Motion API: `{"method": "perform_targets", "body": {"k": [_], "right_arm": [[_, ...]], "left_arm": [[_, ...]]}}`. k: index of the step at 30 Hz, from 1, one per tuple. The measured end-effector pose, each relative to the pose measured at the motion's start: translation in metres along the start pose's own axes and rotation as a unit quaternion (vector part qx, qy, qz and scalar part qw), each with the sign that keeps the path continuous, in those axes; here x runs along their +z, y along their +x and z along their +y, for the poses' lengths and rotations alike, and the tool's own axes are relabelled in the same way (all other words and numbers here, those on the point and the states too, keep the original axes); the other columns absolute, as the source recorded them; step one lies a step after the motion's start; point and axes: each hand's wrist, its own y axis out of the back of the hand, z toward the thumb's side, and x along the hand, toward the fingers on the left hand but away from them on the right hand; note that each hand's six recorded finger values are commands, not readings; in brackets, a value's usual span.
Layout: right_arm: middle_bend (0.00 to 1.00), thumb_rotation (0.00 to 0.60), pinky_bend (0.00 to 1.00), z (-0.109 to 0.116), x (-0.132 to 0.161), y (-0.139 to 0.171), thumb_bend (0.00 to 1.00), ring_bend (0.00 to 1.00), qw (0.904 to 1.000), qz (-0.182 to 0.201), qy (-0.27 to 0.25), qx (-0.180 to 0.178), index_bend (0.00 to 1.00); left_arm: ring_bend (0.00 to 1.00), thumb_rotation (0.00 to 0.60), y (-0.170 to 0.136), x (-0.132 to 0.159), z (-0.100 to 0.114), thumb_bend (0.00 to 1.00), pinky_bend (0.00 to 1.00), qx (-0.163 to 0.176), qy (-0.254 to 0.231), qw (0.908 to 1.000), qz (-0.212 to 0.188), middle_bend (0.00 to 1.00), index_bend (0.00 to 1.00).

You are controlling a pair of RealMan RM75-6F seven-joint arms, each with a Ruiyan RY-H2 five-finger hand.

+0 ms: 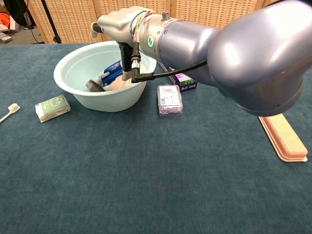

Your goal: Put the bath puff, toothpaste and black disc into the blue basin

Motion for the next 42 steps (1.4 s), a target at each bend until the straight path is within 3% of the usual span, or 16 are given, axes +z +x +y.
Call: {"method": "perform_targets", "body": {"k": [9,21,31,42], "right_arm": [[0.0,0.6,0.02,0.002,-0.022,0.006,0.13,0.0,0.9998,-0.02,0.003,-0.007,0.1],[0.0,0.6,0.0,0.019,-0.104,0.047,0.13,0.0,0.9963,-0.085,0.007,-0.01,0.1],[0.0,0.6,0.0,0.009,-0.195,0.147,0.13,0.0,0.9878,-0.155,0.005,0.007,0.1],[0.0,0.6,0.0,-0.03,-0.244,0.28,0.13,0.0,0.9729,-0.224,-0.055,0.01,0.1]], "left_arm": [[0.0,0.6,0.0,0.001,-0.001,0.28,0.0,0.0,0.005,1.0,-0.001,0.0,0.0],[0.0,0.6,0.001,0.005,0.002,0.28,0.0,0.029,0.015,0.9995,-0.002,0.0,0.0],[0.0,0.6,0.001,-0.001,0.016,0.28,0.0,0.078,0.031,0.9964,0.011,0.0,0.0],[0.0,0.6,0.0,-0.001,0.023,0.27,0.0,0.116,0.057,0.9914,0.021,0.0,0.0]]}}
